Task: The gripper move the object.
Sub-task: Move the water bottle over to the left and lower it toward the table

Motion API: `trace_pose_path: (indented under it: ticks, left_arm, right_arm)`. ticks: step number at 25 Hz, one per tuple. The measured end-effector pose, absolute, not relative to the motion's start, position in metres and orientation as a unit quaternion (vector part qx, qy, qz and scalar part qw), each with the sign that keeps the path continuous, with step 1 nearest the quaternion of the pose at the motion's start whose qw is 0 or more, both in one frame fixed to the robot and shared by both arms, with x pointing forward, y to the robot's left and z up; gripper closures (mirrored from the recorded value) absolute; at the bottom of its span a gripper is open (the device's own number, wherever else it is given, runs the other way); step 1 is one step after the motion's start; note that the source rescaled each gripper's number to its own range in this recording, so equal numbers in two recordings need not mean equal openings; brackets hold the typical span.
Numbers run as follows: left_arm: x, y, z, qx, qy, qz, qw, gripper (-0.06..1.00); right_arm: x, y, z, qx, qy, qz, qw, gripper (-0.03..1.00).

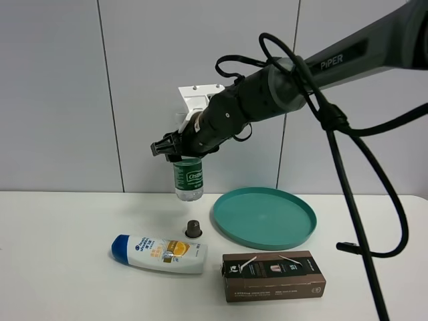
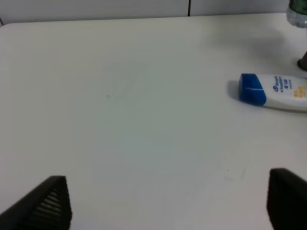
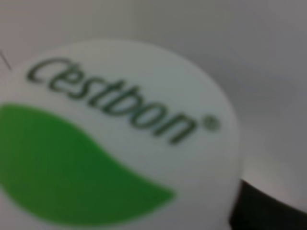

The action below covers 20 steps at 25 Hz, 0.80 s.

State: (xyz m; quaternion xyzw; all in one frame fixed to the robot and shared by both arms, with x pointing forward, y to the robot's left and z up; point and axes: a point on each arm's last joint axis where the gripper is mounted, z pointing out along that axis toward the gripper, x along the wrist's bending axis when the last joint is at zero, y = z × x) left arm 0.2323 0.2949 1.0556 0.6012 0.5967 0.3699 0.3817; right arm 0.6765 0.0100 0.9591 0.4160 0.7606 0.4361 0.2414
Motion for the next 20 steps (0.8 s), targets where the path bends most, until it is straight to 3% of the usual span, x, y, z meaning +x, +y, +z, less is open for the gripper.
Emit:
trace_pose_path:
  ticks: [10,20]
  left_arm:
    - [0.232,0.295,1.056,0.601,0.597,0.37,0.382,-0.06]
    - [0.232,0.295,1.056,0.601,0.597,0.37,0.382,-0.06]
  right_arm:
    - [0.682,0.017,0.918,0.367,0.783,0.435,0.252,0.97]
    - [0.683,0.018,0.91,0.369,0.783,0.434,0.249,0.93]
